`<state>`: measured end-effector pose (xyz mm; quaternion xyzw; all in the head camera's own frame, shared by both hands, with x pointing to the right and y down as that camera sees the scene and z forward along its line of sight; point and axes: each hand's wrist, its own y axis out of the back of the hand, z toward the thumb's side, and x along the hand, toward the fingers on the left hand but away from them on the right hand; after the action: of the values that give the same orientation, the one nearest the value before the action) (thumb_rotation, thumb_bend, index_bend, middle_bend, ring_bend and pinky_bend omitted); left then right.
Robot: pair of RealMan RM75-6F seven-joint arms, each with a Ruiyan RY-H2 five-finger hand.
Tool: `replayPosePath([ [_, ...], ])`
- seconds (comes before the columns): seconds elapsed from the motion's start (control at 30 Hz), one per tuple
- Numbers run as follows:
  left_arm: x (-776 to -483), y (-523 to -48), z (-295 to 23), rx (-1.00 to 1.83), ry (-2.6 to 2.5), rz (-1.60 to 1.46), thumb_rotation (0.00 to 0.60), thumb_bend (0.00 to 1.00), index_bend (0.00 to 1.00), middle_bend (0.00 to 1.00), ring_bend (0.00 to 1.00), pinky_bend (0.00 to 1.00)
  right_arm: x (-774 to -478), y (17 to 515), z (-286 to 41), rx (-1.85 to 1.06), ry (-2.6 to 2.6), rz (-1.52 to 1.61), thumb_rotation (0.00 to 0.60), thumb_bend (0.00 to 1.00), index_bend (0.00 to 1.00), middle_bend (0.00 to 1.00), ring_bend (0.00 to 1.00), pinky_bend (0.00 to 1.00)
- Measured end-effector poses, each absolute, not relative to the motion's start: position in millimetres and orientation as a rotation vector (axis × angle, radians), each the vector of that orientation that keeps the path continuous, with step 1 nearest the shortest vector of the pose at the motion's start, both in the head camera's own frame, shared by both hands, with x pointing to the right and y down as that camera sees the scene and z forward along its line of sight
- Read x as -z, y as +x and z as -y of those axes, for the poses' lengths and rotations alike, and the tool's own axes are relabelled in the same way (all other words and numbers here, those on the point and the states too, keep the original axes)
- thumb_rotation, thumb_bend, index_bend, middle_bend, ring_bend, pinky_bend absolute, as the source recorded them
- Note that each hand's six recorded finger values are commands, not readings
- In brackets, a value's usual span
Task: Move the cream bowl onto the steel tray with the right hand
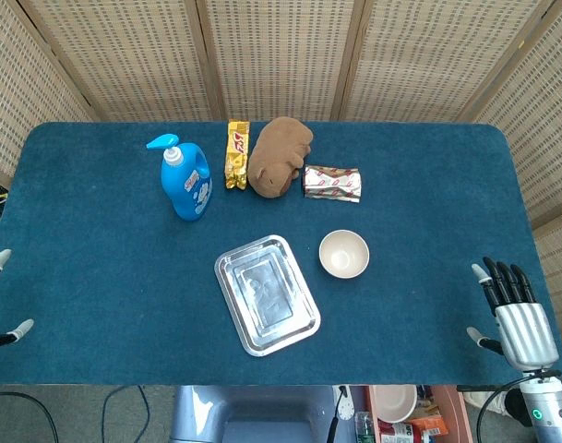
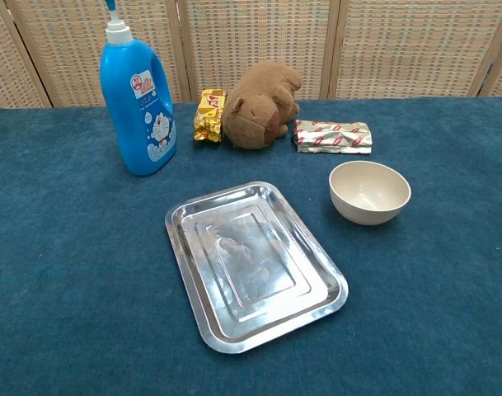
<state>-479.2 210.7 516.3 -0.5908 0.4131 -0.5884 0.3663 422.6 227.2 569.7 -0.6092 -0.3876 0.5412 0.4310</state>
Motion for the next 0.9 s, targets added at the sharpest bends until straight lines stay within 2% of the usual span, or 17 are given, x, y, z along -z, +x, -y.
replayPosePath([
  [0.23,-521,-479,-209,1.525,-1.52,-1.055,0.6,0.0,0.0,0.0,0.0,0.0,-577,418,-222,-1.344,-1.569,0.945,0.6,0.0,0.0,0.0,0.0,0.0],
  [0.37,-525,-479,-207,1.536,-1.508,-1.045,0.6,0.0,0.0,0.0,0.0,0.0,-590,400,-208,-1.302,-1.635,0.869,0.6,0.0,0.01,0.0,0.0,0.0],
  [0.67,-542,-479,-196,1.558,-1.47,-1.021,0.6,0.0,0.0,0.0,0.0,0.0,-633,311,-151,-1.141,-1.75,0.57,0.6,0.01,0.31,0.0,0.0,0.0],
  [0.9,-550,-485,-190,1.595,-1.466,-1.028,0.6,0.0,0.0,0.0,0.0,0.0,-678,240,-137,-1.098,-1.835,0.449,0.6,0.14,0.37,0.0,0.0,0.0],
])
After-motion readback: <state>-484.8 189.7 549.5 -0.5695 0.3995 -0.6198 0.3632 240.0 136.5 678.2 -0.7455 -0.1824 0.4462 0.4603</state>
